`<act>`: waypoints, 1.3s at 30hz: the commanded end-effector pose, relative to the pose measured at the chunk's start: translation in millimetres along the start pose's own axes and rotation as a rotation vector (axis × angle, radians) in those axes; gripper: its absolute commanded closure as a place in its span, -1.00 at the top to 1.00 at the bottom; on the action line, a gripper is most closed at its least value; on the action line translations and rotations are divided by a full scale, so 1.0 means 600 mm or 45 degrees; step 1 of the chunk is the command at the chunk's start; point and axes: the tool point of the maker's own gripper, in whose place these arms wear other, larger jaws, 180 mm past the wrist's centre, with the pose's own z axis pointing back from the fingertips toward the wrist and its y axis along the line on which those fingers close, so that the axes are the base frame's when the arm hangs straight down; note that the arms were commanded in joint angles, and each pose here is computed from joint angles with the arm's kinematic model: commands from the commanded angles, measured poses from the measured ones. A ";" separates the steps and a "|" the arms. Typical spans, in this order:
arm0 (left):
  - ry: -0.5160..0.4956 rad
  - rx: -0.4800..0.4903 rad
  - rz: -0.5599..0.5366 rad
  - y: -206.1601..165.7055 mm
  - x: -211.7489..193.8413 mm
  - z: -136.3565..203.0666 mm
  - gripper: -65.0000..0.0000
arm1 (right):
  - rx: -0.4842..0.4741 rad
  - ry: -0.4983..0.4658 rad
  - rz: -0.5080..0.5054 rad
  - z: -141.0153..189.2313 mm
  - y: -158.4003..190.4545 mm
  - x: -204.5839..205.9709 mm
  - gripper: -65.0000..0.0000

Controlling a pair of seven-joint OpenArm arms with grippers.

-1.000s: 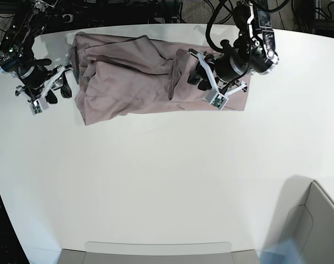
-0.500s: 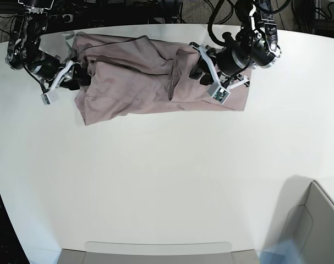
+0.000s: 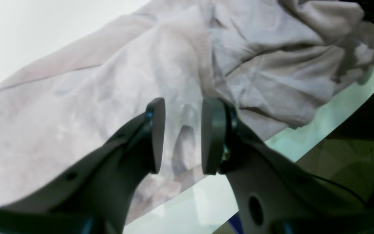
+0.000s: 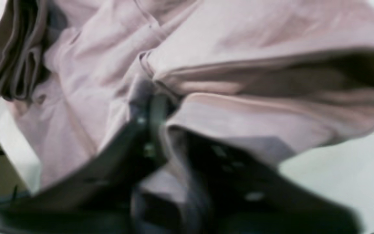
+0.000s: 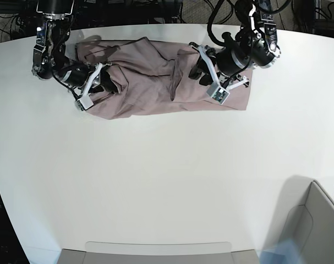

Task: Fold the T-shirt properly
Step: 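Push the left gripper's end of the strip toward the right gripper, then fold the right gripper's end of the strip over onto the bundle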

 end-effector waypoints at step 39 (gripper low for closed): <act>-0.282 0.347 0.455 0.241 -0.054 0.188 -1.00 | -0.508 0.188 1.113 -0.021 0.200 0.165 -1.00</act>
